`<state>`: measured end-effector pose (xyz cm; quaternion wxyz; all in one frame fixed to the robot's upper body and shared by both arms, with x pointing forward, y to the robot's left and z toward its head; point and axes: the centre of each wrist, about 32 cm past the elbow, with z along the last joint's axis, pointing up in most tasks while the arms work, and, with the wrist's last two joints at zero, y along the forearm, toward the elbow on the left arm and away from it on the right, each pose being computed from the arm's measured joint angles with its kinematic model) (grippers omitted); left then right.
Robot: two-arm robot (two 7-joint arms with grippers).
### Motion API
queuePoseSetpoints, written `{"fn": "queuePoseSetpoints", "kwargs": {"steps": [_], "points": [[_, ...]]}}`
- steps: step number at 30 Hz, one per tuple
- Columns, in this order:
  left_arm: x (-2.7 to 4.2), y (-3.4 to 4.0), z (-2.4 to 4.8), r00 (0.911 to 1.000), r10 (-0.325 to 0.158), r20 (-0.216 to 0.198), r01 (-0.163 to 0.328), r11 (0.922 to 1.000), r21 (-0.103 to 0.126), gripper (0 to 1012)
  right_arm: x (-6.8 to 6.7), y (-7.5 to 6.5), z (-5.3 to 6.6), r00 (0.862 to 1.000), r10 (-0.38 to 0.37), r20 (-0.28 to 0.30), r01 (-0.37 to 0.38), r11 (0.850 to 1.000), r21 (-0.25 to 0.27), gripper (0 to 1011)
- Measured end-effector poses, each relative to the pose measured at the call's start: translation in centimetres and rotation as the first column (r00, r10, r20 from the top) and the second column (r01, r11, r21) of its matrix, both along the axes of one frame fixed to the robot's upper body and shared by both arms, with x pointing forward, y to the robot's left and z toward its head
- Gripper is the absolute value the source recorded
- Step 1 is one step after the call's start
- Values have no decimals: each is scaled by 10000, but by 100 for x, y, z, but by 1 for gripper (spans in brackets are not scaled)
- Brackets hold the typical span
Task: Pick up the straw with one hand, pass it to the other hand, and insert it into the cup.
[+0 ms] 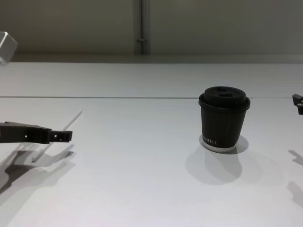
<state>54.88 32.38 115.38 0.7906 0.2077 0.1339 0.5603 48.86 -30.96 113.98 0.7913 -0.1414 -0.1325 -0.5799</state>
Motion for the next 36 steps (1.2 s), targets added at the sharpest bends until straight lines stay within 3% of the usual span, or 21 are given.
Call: {"fn": "queuePoseSetpoints", "kwargs": {"steps": [8,19,36], "points": [[70,18,-33,9998,80,-205,-80,10000,25,1001,0,0,0,10000,0,0,0,10000,-1,1001],[150,37,-60,9986,129,-504,-137,9998,-138,1002,0,0,0,10000,0,0,0,10000,-1,1001],[176,50,-59,9977,116,-674,-123,9999,-109,1002,0,0,0,10000,0,0,0,10000,-1,1001]]}}
